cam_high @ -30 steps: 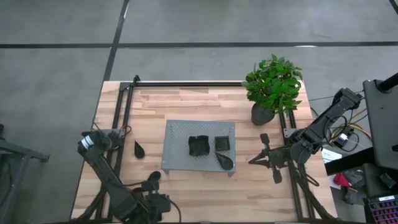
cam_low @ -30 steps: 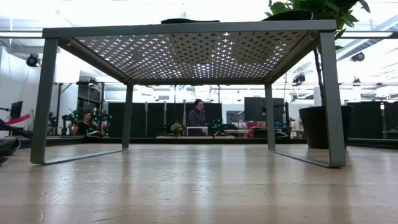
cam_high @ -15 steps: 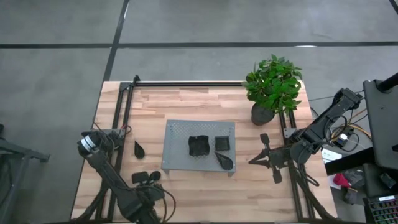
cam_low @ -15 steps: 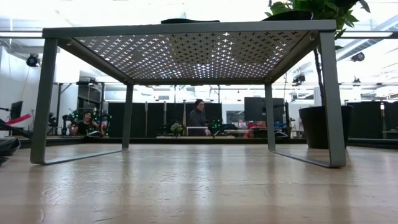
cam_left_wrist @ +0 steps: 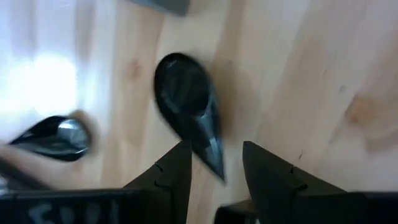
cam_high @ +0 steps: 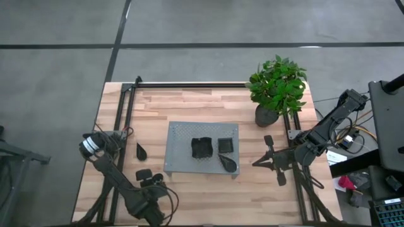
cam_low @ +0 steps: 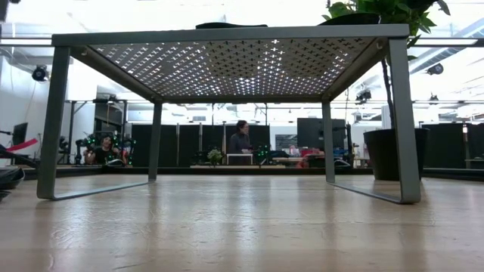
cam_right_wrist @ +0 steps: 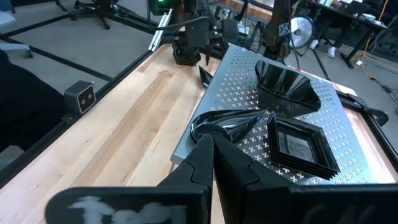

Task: Pick & Place Mini shaped plates
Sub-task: Stack the bottom left drop-shaped plate on the drop-shaped plates on the shelf

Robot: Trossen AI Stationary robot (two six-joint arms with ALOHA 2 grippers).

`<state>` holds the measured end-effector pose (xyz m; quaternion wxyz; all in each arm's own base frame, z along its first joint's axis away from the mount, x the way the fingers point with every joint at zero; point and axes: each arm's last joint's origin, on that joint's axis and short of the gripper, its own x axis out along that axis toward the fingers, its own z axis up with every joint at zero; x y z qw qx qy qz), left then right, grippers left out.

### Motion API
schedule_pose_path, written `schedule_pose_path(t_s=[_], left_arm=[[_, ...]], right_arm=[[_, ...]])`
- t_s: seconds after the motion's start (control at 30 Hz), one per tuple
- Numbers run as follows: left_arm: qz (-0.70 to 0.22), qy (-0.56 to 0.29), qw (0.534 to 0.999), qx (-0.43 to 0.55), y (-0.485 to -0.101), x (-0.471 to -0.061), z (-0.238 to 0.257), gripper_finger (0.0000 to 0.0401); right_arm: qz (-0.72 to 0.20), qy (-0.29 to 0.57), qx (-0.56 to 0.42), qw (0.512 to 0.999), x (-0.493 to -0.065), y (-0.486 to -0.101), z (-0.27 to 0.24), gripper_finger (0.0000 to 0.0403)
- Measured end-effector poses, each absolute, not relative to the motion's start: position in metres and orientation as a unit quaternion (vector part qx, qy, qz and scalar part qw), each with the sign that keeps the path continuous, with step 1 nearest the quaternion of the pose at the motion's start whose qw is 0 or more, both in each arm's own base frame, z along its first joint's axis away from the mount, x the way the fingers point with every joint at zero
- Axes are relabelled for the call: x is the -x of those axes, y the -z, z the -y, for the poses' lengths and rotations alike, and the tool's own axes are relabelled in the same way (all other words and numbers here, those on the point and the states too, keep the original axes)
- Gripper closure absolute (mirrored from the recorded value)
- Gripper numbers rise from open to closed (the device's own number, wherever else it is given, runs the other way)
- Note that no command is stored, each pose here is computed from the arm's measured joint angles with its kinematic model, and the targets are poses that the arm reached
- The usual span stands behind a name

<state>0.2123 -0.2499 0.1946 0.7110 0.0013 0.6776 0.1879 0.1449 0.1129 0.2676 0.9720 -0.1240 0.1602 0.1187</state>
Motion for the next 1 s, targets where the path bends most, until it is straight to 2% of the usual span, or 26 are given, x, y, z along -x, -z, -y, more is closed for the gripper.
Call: schedule_pose_path(t_s=[0.23, 0.5, 1.0], left_arm=[[-0.656, -0.192, 0.73, 0.025, -0.175, -0.213, 0.249, 0.0263], [-0.622, -0.224, 0.75, 0.025, -0.173, -0.214, 0.245, 0.0263], [-0.626, -0.229, 0.745, 0.017, -0.156, -0.207, 0.239, 0.0263]], right_arm=[[-0.16, -0.119, 0.124, 0.972, -0.145, -0.268, -0.113, 0.0394], [-0.16, -0.118, 0.124, 0.972, -0.145, -0.268, -0.113, 0.0394], [-0.16, -0.119, 0.124, 0.972, -0.145, -0.268, -0.113, 0.0394]])
